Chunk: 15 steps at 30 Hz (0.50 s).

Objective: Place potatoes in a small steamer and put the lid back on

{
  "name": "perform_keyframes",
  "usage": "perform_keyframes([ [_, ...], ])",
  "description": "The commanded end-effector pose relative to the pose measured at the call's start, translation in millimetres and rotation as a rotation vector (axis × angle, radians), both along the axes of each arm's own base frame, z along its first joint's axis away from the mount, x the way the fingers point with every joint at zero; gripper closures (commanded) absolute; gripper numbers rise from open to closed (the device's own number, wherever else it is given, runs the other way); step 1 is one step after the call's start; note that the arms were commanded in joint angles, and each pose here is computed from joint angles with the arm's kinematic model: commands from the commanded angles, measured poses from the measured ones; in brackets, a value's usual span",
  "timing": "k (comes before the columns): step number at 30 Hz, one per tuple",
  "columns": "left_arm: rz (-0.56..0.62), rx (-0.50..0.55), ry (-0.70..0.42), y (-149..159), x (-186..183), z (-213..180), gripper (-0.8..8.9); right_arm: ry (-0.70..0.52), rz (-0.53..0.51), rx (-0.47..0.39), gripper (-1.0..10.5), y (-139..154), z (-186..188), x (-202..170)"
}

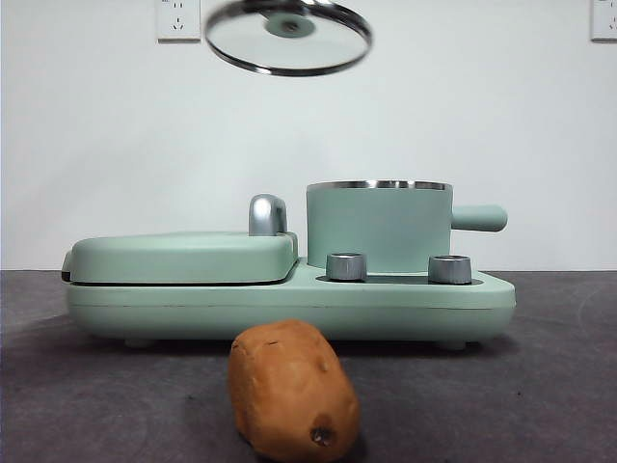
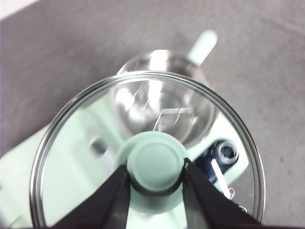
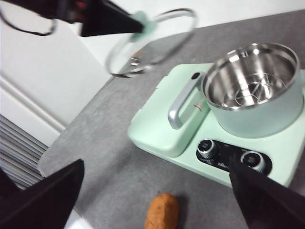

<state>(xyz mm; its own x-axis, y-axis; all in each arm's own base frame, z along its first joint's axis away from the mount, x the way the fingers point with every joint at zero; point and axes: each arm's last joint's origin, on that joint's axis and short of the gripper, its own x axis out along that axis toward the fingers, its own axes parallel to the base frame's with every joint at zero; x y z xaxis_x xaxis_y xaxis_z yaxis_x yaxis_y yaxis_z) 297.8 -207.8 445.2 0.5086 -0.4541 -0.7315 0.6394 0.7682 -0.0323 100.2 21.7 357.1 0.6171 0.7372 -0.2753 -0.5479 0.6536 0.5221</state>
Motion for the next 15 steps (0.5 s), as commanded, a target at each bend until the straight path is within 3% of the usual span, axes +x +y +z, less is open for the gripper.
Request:
perform_keyframes([
  [1,0.002,-0.038,-0.075,18,-13,25,8.00,0.007,-0.016,-0.006,4.6,0,3,-1],
  [9,0.136,-0.035,-0.085,88,-53,42,8.00,0.061,-0.015,-0.012,4.6,0,-2,-3],
  [15,0.226,-0.018,-0.061,128,-91,25,8.00,0.088,-0.109,-0.077,4.6,-2,-6,-3],
])
